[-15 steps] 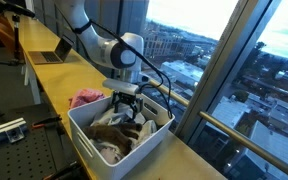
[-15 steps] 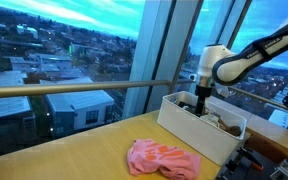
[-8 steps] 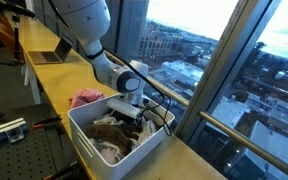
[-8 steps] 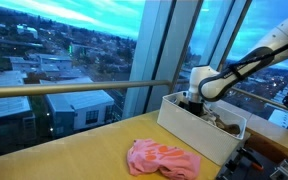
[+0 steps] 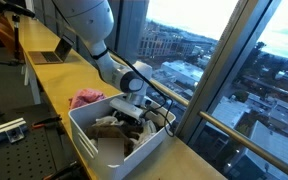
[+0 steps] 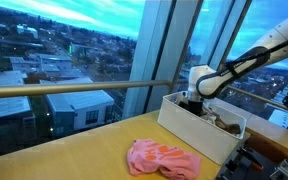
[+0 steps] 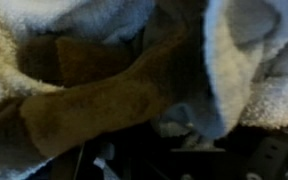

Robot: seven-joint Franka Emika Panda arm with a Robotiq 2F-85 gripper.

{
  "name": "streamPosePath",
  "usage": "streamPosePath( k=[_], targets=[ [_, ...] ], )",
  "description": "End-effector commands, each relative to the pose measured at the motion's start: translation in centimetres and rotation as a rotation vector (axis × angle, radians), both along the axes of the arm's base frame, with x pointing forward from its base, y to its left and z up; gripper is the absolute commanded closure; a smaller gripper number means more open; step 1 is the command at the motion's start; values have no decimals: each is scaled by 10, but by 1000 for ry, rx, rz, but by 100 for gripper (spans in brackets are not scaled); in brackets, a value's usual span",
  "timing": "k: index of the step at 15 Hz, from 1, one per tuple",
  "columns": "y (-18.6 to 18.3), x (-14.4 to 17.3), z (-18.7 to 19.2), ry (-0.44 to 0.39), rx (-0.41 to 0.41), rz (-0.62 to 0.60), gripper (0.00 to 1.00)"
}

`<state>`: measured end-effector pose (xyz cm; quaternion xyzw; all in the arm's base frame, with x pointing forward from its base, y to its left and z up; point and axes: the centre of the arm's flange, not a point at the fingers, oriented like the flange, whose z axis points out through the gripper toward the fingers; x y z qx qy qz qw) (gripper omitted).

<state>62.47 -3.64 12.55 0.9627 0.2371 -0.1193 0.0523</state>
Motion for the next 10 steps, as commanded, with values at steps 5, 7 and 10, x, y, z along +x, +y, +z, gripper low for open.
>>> streamPosePath(
  k=[5, 7, 10],
  targets=[
    [13, -31, 58, -13, 18, 8, 100],
    [19, -33, 91, -39, 12, 14, 100],
    [42, -30, 155, -110, 4, 36, 100]
  ],
)
